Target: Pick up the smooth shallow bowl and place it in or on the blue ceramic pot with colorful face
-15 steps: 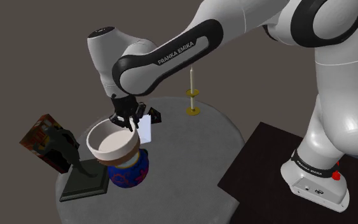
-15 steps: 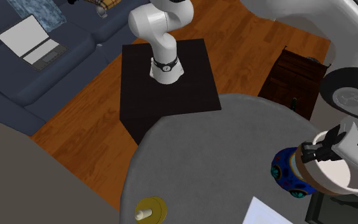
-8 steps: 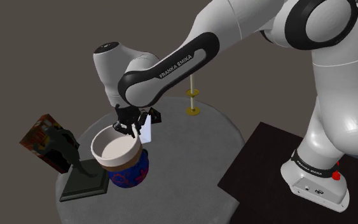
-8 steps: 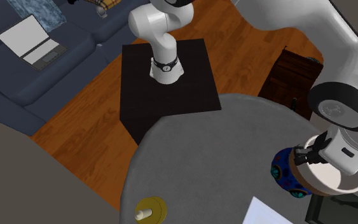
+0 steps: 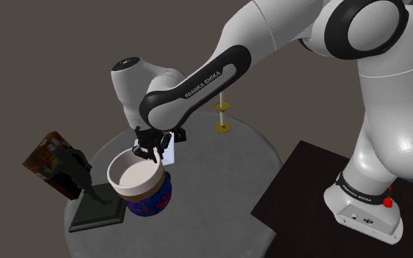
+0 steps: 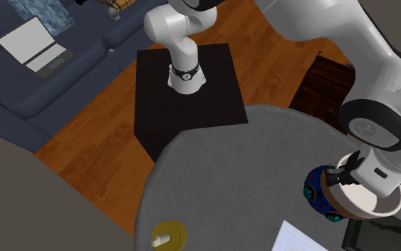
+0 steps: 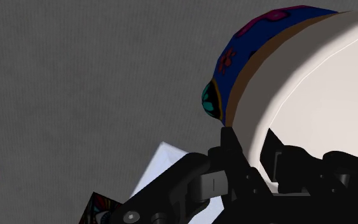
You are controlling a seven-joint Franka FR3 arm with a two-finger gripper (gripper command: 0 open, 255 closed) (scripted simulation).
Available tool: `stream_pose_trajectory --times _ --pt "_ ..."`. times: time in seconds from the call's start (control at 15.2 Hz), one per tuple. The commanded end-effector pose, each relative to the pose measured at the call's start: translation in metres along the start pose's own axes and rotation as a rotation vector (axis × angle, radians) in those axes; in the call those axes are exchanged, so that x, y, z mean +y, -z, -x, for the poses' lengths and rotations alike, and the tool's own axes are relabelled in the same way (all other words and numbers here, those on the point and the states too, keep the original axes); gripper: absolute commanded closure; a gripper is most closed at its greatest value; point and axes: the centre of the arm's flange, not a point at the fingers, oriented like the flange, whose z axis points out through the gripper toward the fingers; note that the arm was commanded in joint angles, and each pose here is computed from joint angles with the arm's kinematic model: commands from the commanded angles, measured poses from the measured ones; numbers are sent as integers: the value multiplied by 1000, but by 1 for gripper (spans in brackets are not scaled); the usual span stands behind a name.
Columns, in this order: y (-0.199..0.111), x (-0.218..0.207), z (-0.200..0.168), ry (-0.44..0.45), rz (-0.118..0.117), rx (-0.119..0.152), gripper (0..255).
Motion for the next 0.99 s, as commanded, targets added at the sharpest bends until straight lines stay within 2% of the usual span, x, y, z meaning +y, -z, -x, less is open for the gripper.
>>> stream_pose_trajectory --times 0.0,0.13,0.2,0.53,0.79,0.92 --pt "0 0 0 -1 0 0 255" --pt "0 0 0 -1 0 0 255" --pt "0 0 0 -1 0 0 0" --pt "0 0 0 -1 0 0 0" --pt "50 0 0 -1 0 0 0" --pt "50 0 0 -1 0 0 0"
